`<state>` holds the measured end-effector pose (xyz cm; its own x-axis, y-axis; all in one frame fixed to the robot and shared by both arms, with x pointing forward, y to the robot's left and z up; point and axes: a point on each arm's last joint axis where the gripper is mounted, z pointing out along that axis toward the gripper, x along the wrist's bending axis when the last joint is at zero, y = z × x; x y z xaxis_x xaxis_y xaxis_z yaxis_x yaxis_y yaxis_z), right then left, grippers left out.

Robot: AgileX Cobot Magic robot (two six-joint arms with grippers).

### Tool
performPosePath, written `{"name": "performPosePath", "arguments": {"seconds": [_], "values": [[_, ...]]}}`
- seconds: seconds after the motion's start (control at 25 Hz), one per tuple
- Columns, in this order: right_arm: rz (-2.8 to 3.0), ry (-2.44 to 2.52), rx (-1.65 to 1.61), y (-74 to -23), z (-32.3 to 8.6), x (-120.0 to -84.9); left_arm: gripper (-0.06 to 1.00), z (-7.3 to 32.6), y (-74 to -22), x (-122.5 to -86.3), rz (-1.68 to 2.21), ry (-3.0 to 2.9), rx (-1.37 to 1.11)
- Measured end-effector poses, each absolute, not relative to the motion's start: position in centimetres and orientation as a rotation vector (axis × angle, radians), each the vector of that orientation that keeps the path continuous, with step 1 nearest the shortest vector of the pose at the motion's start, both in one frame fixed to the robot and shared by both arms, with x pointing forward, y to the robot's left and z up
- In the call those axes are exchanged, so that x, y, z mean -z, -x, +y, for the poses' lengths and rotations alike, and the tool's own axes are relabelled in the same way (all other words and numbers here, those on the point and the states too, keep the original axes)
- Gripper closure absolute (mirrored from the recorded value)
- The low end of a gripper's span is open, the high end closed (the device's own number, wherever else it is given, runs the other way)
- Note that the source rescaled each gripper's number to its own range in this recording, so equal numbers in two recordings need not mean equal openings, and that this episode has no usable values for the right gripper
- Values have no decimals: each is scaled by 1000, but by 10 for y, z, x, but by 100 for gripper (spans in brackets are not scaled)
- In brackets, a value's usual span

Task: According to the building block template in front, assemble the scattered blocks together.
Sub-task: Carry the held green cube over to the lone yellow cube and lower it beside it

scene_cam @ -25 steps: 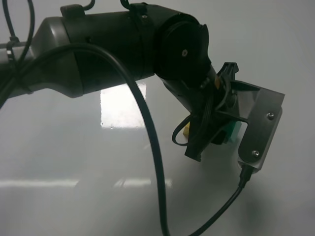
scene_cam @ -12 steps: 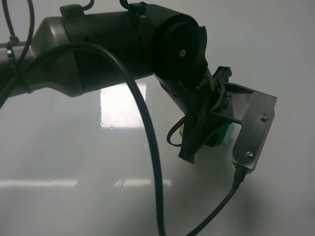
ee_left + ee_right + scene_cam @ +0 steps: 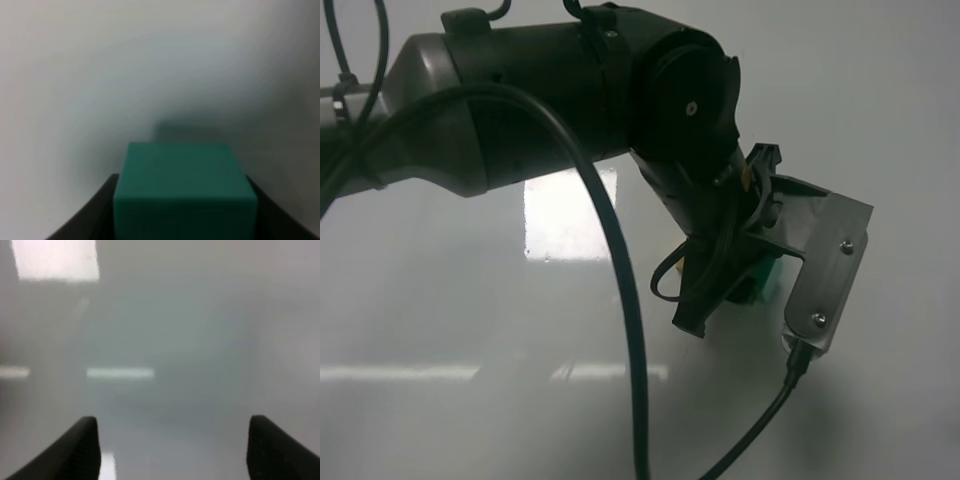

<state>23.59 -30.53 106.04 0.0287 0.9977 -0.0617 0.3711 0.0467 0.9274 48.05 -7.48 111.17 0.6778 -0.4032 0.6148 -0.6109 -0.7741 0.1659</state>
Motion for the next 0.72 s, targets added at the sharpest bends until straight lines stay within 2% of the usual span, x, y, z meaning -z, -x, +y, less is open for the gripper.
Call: {"name": "performPosePath", "arguments": {"seconds": [0.72], "values": [[1476,-1456,-934,-236,-305,-1060,94,-72,-481,-1110,-877,-2578,-809]]}}
